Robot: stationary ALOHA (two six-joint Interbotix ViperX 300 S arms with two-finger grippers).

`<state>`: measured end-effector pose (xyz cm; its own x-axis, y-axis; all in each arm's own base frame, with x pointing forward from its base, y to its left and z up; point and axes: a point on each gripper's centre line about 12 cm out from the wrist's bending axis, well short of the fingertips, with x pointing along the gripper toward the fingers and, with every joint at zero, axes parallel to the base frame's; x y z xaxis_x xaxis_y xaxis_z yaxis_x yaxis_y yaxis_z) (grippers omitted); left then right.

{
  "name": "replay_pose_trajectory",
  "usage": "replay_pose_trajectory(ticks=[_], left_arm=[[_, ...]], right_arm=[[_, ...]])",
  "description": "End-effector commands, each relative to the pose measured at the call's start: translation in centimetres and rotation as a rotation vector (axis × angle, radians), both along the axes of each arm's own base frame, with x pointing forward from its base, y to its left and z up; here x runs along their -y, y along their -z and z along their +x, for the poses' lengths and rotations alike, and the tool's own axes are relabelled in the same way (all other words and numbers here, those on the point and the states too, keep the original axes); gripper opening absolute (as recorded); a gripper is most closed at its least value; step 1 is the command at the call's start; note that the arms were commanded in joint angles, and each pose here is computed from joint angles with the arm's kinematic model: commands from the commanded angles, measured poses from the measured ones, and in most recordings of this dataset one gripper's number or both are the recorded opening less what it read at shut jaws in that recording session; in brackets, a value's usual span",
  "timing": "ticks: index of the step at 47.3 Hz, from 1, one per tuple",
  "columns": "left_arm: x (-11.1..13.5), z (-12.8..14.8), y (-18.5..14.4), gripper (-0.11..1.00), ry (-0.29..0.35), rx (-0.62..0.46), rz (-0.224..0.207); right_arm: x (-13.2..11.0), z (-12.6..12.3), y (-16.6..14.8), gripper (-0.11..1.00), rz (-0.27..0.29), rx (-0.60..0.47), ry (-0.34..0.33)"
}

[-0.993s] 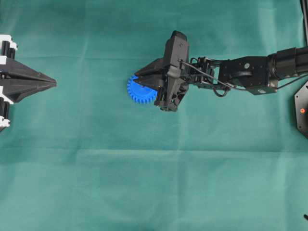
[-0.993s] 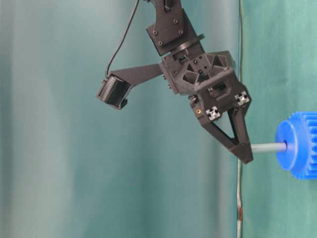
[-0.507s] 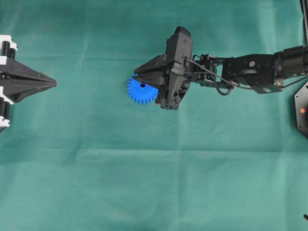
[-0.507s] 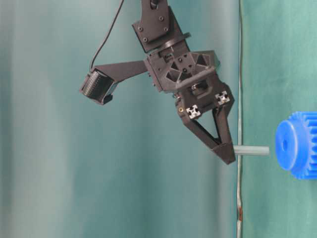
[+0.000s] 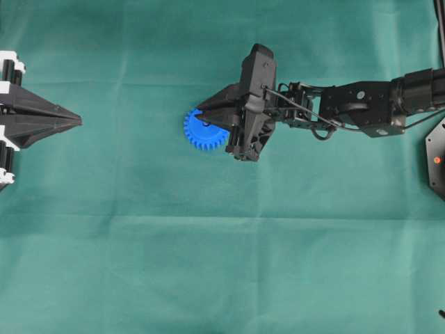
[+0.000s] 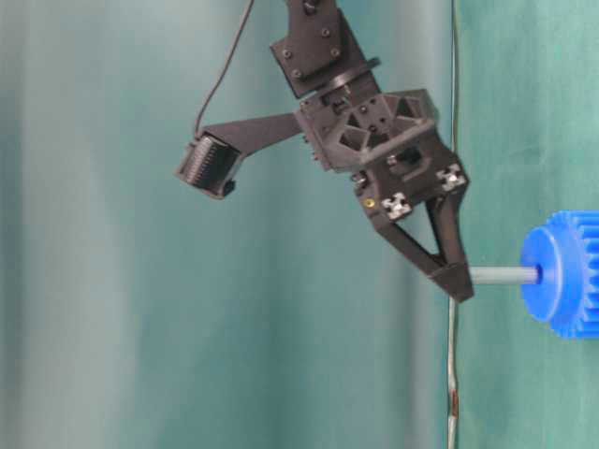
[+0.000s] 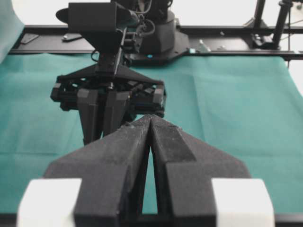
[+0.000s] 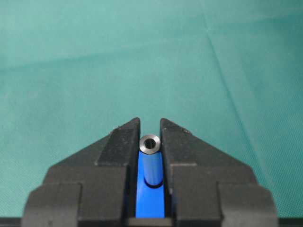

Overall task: Insert the shaft placed at a random location into the center hole of the medium gear at another random location.
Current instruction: 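Align the shaft tip with the gear hole and lower it, then press the shaft down into the gear hole with the right gripper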

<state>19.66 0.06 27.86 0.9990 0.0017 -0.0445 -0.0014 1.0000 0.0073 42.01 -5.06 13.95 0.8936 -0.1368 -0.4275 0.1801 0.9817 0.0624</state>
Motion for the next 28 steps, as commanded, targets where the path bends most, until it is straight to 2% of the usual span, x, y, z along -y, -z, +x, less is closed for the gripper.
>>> replay_pose_trajectory(ticks=[1,28], left_arm=[[0.0,0.3,-0.9,0.00,-0.001,0.020,0.002],[-0.1,0.3,-0.8,0.00,-0.002,0.020,0.003]], right_arm=[[0.1,0.4,-0.9,0.13,-0.007,0.041,0.003],[0.3,0.7,1.5,0.13,0.004,-0.006,0.012]])
